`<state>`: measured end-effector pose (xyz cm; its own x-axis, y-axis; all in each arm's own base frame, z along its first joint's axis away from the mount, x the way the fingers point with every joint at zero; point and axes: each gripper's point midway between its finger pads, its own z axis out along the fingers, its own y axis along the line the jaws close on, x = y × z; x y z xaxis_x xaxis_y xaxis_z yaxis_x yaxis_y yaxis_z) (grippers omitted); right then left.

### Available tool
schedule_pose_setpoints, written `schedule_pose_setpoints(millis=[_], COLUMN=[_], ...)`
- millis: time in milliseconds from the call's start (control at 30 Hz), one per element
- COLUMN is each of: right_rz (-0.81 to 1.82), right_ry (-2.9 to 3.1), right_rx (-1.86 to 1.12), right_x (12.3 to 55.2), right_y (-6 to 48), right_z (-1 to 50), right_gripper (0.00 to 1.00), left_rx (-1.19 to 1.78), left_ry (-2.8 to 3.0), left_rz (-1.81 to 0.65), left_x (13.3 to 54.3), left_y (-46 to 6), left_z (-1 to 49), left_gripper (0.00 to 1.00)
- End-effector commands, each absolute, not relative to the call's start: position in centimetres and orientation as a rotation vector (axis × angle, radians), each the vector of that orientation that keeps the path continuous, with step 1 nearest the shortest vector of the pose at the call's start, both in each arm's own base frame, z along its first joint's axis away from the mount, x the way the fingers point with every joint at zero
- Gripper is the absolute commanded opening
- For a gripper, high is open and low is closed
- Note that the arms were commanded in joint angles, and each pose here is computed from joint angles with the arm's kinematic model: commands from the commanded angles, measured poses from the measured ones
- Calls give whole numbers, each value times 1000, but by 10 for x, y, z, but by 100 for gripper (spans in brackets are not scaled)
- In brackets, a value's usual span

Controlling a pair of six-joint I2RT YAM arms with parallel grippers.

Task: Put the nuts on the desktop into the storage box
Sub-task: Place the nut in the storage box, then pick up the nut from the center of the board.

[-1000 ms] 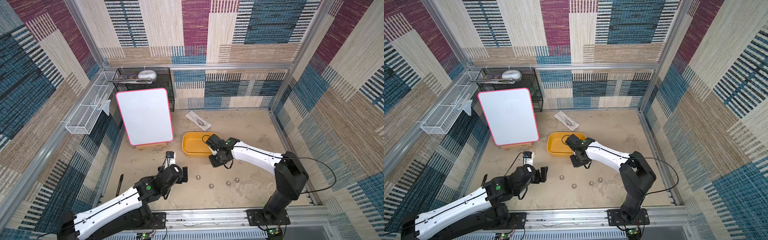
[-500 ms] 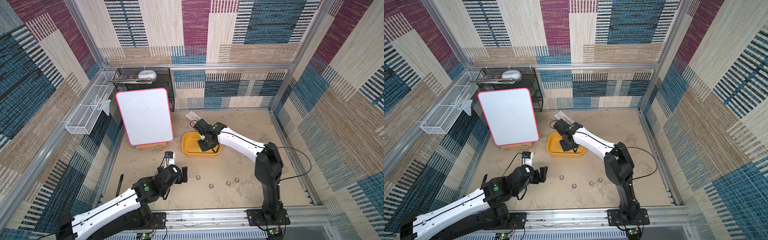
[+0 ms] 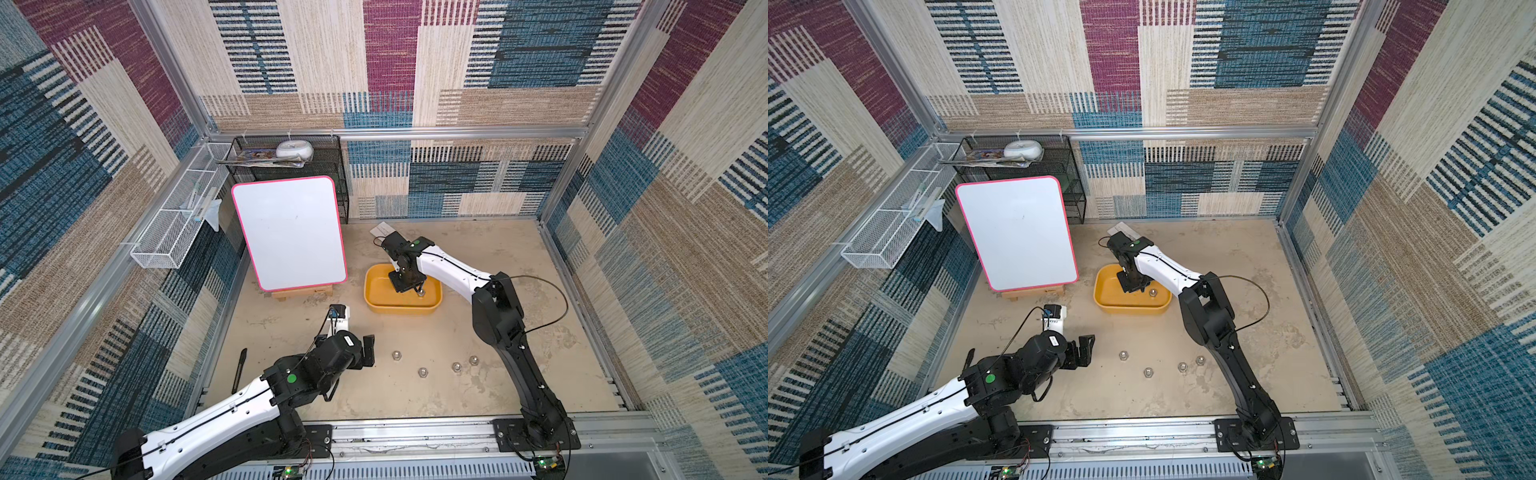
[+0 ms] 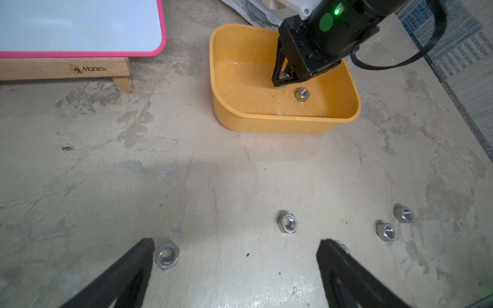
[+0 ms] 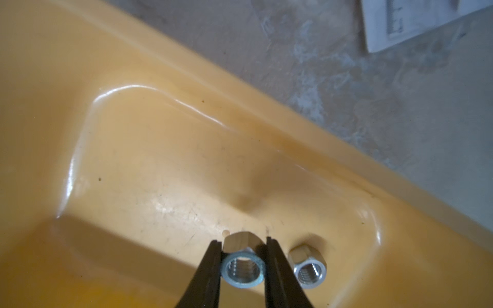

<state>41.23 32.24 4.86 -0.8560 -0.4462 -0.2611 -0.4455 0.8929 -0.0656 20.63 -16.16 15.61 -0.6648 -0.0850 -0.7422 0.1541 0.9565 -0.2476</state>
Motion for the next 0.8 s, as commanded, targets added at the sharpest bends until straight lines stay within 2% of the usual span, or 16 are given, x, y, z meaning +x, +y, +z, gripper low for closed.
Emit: schedule_pose_setpoints(millis=[0,233,400,767], right_rz=[5,16,51,181], right_ry=[2810,2761,2689,2574], right_rx=[-689,-657,-613,-471], right_x=[410,417,413,340], right_y=[322,320,314,258], right_z=[43,70,115,165], right_gripper=[29,61,66,78], left_rx=[46,44,41,44], left_ry=[2266,2265,2265,2277], left_rz=[-361,-339,-322,-223], left_x=[207,208,209,214], left_y=[-161,-158,-156,-151], left_z=[156,157,156,151], left_gripper=[100,100,100,100])
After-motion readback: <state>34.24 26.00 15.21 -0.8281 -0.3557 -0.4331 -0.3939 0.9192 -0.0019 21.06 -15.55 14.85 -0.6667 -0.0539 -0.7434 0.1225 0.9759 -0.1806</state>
